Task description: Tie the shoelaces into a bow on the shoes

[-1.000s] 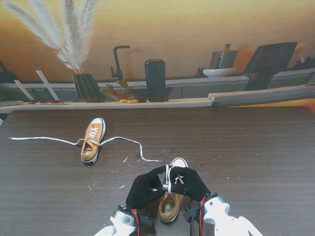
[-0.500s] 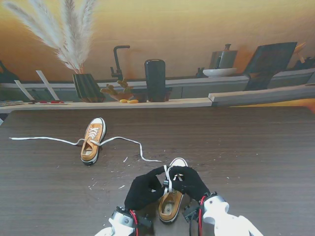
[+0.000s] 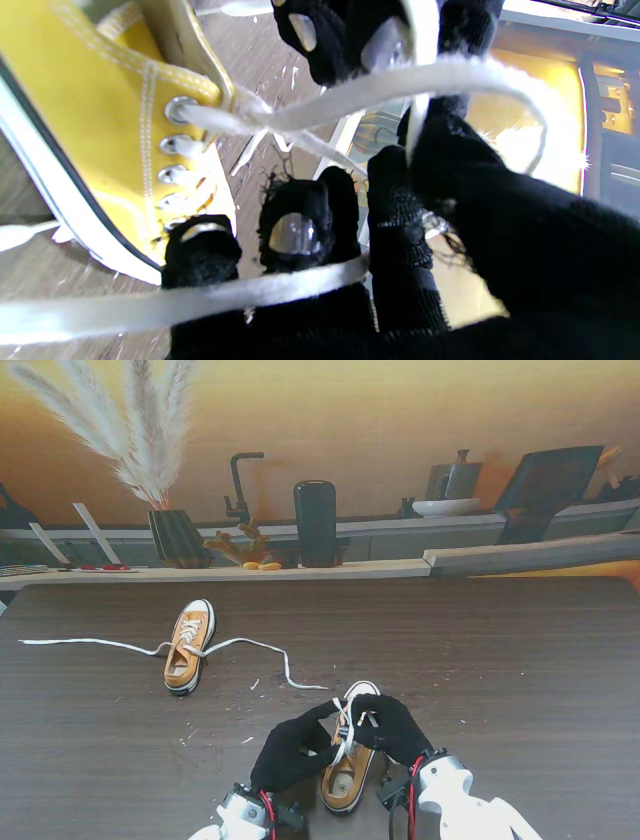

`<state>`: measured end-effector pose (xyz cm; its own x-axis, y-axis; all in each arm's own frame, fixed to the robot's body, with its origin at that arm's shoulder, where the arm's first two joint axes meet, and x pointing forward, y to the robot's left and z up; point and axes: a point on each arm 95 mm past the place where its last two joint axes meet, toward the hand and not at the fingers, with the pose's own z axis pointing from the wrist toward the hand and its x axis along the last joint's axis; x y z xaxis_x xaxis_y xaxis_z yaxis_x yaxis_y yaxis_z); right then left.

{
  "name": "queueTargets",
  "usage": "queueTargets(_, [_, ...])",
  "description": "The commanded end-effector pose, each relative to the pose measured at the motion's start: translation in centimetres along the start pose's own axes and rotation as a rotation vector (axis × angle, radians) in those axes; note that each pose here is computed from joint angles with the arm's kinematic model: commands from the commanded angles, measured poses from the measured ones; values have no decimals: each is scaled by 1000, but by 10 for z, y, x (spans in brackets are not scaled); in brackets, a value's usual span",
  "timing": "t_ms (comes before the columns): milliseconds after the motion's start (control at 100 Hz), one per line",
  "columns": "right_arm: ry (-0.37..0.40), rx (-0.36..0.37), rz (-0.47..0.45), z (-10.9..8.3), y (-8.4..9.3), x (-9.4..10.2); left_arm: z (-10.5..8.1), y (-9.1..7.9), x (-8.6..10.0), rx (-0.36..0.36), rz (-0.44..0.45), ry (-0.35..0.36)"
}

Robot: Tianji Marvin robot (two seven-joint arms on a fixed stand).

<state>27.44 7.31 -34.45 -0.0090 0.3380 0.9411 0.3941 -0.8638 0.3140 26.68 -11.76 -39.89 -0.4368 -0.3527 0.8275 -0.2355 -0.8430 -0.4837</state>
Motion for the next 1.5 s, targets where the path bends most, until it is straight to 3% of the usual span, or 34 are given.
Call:
queueTargets(0, [5,10,0,-1,0,2,-1,-1,2,-17,8,-2])
queueTargets(330, [4,35,-32,-5,3,2,0,-1,2,9,25,-11])
queueTargets(660, [-47,120,-56,-7,8,1,1,3,1,30,-5,19])
queueTargets(910, [-70,203,-56,-8,8,0,1,3,1,18,-5,39])
queueTargets(1490, [-76,280,-71,-7,5,1,0,3,1,-15,-33,55])
